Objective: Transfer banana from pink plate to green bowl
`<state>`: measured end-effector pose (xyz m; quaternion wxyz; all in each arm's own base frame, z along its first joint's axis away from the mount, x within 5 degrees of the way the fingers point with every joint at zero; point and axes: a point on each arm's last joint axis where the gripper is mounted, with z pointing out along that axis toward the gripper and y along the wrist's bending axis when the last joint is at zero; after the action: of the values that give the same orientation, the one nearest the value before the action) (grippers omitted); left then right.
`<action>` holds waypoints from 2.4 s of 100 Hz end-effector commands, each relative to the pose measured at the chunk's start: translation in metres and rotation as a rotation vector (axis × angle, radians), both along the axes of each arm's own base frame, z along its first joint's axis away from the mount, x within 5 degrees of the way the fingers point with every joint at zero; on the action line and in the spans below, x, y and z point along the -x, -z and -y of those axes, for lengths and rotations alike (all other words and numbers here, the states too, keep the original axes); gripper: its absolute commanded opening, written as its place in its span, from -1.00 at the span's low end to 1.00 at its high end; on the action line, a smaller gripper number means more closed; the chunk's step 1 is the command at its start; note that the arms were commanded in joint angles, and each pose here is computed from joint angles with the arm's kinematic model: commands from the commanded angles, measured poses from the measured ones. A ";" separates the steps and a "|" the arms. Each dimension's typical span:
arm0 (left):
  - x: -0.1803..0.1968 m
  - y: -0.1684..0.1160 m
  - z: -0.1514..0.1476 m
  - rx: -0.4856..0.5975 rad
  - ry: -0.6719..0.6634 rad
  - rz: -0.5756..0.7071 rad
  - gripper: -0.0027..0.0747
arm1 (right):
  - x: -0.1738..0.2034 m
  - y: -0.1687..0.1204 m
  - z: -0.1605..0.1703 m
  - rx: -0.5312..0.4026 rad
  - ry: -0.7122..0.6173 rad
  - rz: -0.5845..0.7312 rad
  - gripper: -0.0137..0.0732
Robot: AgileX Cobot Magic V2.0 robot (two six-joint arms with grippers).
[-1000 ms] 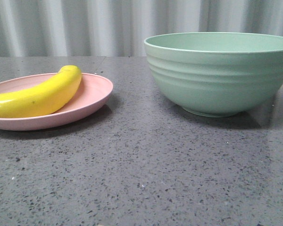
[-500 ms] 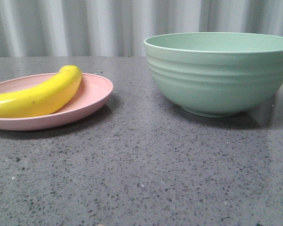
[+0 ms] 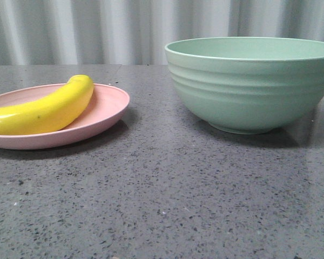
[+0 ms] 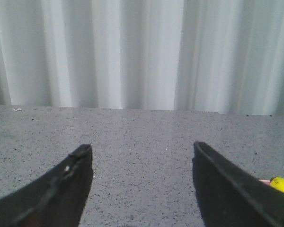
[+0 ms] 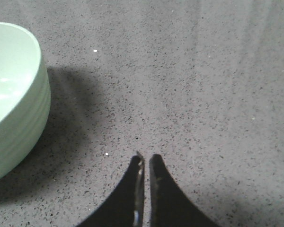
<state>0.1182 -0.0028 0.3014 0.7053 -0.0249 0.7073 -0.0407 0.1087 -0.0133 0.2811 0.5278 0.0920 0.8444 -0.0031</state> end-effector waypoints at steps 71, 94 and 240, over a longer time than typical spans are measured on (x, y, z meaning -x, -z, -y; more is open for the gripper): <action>-0.062 -0.025 0.084 -0.218 0.438 -0.449 0.16 | -0.017 -0.009 0.003 -0.002 0.005 0.032 -0.83; -0.088 -0.011 0.122 -0.411 0.568 -0.638 0.16 | -0.017 -0.009 0.003 -0.003 0.004 0.027 -0.83; -0.127 -0.009 0.156 -0.486 0.696 -0.896 -0.98 | -0.024 -0.072 -0.042 -0.025 -0.346 -0.083 -0.79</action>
<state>0.2487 -0.1531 0.2751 0.2091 0.3547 0.9099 -0.0509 0.1235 0.0192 0.3301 0.4501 -0.0260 0.8898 0.0703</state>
